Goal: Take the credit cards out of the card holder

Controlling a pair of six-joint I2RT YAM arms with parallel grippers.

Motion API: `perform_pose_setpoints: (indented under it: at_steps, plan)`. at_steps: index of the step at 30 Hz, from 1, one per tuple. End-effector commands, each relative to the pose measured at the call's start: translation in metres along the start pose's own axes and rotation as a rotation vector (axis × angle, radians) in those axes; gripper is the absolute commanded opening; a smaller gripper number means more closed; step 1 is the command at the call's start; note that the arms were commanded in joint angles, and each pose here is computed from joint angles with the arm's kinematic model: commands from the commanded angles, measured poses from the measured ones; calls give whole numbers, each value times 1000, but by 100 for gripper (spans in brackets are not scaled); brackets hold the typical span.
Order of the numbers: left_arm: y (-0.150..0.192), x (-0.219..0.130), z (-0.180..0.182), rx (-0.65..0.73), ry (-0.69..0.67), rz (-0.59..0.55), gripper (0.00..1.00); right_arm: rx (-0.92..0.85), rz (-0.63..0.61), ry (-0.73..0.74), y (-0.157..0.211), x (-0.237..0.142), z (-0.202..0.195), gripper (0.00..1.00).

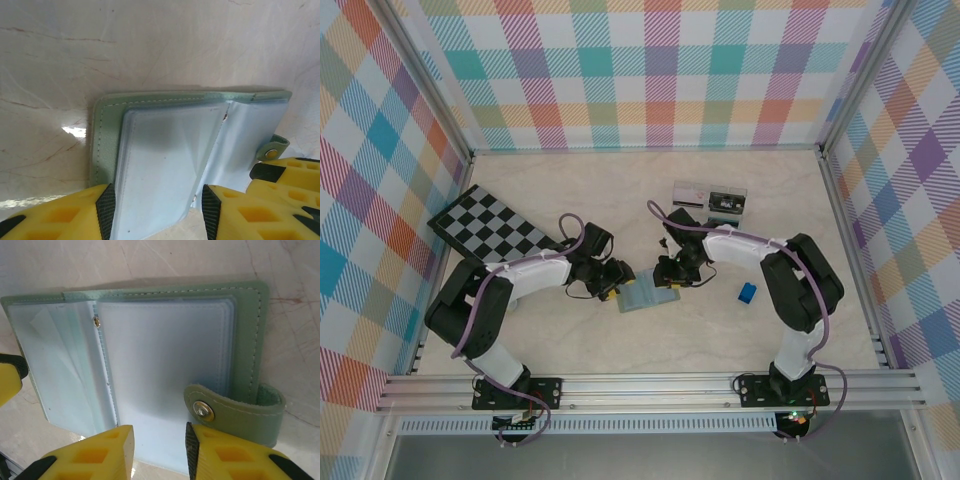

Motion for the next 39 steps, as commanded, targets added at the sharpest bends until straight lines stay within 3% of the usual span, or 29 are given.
perform_pose_setpoints:
  at_steps: [1,15,25,39]
  plan:
    - [2,2,-6,22,3,14,51,13,37,-8,7,8,-1,34]
    - [5,2,-15,28,50,34,45,24,76,-1,12,19,-6,33]
    - [5,-5,-15,51,41,22,48,29,92,8,15,24,-10,33]
    - [7,-19,-23,69,54,15,37,30,89,-2,15,23,-8,31]
Point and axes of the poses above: each hand's point on the last joint's axis, 136 mm out from that joint toward the fingers, its own x axis out along the fingers, its own z axis along the line the jaws close on, y = z × x, the point moved 2 cm from there along -x, back along the fingers
